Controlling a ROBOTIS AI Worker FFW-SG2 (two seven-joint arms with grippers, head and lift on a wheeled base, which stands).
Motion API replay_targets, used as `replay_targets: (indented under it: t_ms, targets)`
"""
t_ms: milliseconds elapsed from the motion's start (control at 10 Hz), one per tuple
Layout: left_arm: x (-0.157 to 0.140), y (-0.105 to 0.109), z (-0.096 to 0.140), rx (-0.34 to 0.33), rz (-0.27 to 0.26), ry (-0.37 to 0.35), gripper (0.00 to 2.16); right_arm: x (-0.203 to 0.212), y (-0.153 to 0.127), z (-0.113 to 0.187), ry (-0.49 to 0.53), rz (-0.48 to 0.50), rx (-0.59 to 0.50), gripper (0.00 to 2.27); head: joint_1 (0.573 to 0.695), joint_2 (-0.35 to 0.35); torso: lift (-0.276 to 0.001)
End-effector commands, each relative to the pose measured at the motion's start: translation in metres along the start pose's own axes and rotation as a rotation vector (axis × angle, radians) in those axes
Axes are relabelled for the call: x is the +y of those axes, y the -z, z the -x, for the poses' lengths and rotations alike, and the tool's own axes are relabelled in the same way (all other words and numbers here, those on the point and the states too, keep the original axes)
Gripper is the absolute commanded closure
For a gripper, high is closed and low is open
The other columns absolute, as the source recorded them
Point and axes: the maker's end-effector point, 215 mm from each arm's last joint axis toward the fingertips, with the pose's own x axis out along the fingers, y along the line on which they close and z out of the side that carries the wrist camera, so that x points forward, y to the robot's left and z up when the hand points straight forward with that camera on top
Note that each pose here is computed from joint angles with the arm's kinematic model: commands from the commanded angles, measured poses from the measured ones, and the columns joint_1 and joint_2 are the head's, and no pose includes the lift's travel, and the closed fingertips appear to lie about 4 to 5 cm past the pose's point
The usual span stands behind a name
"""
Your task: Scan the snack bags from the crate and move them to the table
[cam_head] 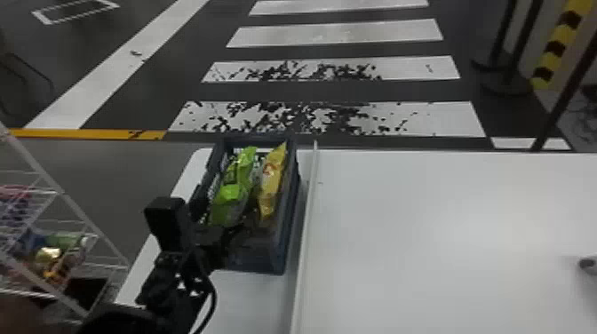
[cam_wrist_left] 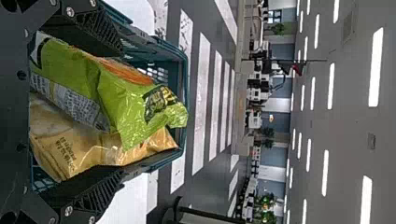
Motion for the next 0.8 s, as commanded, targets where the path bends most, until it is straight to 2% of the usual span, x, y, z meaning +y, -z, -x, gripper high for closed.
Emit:
replay_targets:
  t_ms: [0, 200, 300, 400, 500, 600, 700]
  targets:
    - [0.0020, -0.0031, -0.0029, -0.006, -0.001, -0.003, 0.15, 0.0006, 0.0049, -0.0002, -0.003, 0.002, 0.014, 0.09, 0.695, 0.164, -0.095]
    - [0.0033, -0.0112, -0.0059, -0.019, -0.003, -0.006, 0.21, 0.0017, 0.0074, -0.0008, -0.009, 0.002, 0.019, 0.09, 0.695, 0.169, -0.095]
    - [0.0034, -0.0128, -0.0080, -0.022, -0.005, -0.007, 0.38, 0.0014, 0.0088, -0.0012, -0.009, 0.003, 0.019, 0.09, 0.695, 0.171, -0.095]
    - [0.0044, -0.0120, -0.0085, -0.020, -0.004, -0.011, 0.79, 0.0023, 0.0120, -0.0009, -0.010, 0.001, 0.025, 0.09, 0.695, 0.171, -0.095]
    - [0.0070, -0.0120, -0.0085, -0.020, -0.003, -0.023, 1.44, 0.0028, 0.0137, -0.0011, -0.009, -0.001, 0.029, 0.09, 0.695, 0.171, -0.095]
    - [0.0072, -0.0119, -0.0080, -0.019, -0.003, -0.025, 1.93, 0.0033, 0.0135, -0.0015, -0.011, -0.001, 0.027, 0.09, 0.695, 0.176, -0.095]
    - [0.0084, -0.0129, -0.0061, -0.022, -0.004, -0.030, 1.97, 0.0039, 0.0135, -0.0015, -0.011, -0.003, 0.027, 0.09, 0.695, 0.179, -0.095]
